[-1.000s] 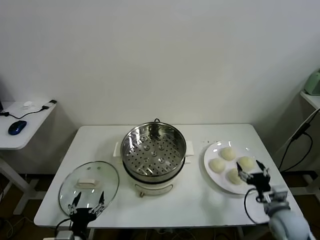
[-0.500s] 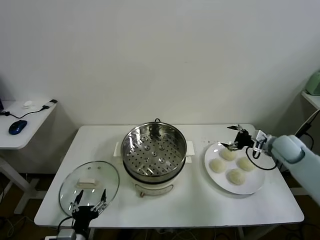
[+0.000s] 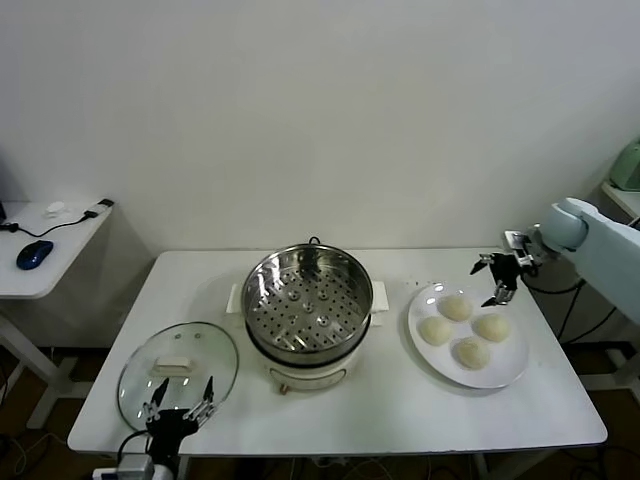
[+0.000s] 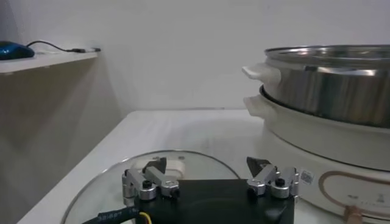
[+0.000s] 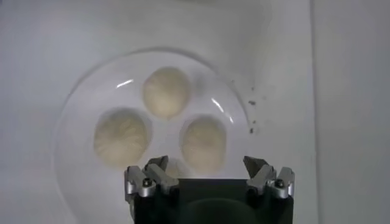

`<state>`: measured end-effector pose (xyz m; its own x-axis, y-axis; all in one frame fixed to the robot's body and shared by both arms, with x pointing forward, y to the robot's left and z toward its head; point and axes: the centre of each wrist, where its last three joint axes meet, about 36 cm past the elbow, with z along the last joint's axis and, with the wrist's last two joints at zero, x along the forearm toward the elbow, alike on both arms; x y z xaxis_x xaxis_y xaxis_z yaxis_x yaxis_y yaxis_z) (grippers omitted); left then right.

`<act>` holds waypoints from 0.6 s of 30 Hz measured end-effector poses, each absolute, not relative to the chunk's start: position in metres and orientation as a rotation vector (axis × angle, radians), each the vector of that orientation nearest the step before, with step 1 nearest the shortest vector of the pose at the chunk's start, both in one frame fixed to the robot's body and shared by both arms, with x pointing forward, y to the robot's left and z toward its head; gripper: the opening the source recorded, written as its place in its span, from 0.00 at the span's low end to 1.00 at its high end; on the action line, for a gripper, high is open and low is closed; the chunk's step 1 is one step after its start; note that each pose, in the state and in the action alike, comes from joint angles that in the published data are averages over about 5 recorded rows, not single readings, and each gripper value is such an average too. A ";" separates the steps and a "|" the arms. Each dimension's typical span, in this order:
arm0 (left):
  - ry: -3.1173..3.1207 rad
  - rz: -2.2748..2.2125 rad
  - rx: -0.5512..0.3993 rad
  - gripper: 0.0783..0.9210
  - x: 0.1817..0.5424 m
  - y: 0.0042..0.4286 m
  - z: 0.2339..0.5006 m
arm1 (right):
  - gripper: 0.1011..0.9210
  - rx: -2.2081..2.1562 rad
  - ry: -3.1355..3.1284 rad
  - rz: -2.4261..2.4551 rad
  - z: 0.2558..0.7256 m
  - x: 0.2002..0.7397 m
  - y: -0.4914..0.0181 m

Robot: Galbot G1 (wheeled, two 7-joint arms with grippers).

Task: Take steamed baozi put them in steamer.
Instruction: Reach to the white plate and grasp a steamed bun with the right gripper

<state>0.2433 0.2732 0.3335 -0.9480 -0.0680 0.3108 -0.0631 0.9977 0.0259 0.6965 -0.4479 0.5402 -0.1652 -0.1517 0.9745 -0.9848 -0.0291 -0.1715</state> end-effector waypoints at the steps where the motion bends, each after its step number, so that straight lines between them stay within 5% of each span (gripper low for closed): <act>1: -2.822 -0.022 0.095 0.88 0.243 0.273 0.333 | 0.88 1.263 -1.421 1.287 0.537 0.699 -0.446; 18: -2.810 -0.019 0.090 0.88 0.239 0.271 0.324 | 0.88 1.224 -1.369 1.274 0.473 0.728 -0.404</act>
<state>0.2394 0.2713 0.3239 -0.9440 -0.0648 0.3235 -0.0604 0.9979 0.0236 0.7283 -0.4041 0.4726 -0.1319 -0.0937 0.9868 -0.9910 -0.0103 -0.1335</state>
